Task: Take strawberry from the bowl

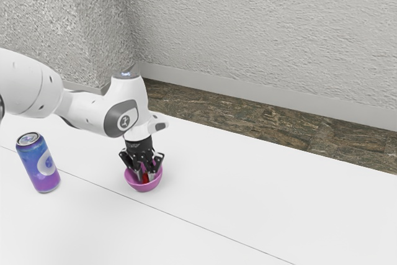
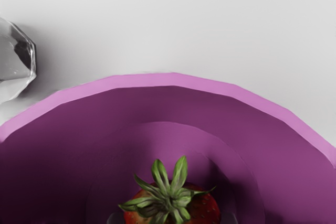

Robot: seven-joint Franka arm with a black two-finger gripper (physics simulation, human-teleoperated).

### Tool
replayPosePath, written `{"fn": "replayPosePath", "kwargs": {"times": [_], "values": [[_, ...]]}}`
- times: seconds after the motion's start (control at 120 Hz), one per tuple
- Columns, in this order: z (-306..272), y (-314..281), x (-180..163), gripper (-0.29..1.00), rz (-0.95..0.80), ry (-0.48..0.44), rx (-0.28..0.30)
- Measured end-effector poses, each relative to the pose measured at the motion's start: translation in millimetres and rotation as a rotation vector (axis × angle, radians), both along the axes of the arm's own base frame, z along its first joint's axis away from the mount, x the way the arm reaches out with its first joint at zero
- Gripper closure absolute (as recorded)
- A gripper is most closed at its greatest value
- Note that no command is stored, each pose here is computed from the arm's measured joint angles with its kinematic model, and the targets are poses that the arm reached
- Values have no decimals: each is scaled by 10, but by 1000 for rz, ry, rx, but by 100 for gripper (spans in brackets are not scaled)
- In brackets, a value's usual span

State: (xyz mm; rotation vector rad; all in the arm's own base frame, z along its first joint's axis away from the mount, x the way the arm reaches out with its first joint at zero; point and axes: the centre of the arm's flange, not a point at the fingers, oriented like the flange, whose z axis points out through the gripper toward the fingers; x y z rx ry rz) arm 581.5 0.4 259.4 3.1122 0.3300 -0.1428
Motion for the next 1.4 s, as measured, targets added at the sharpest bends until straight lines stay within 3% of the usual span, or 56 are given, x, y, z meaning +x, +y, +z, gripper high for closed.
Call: {"fn": "replayPosePath", "kwargs": {"times": [0.392,0.575,1.0,1.4], "values": [[706,-12,-73,71,15,-95,32],[929,-358,-157,75,-28,-113,32],[681,-1297,-128,79,-134,-80,-24],[216,-2033,166,76,-199,-49,-112]]}}
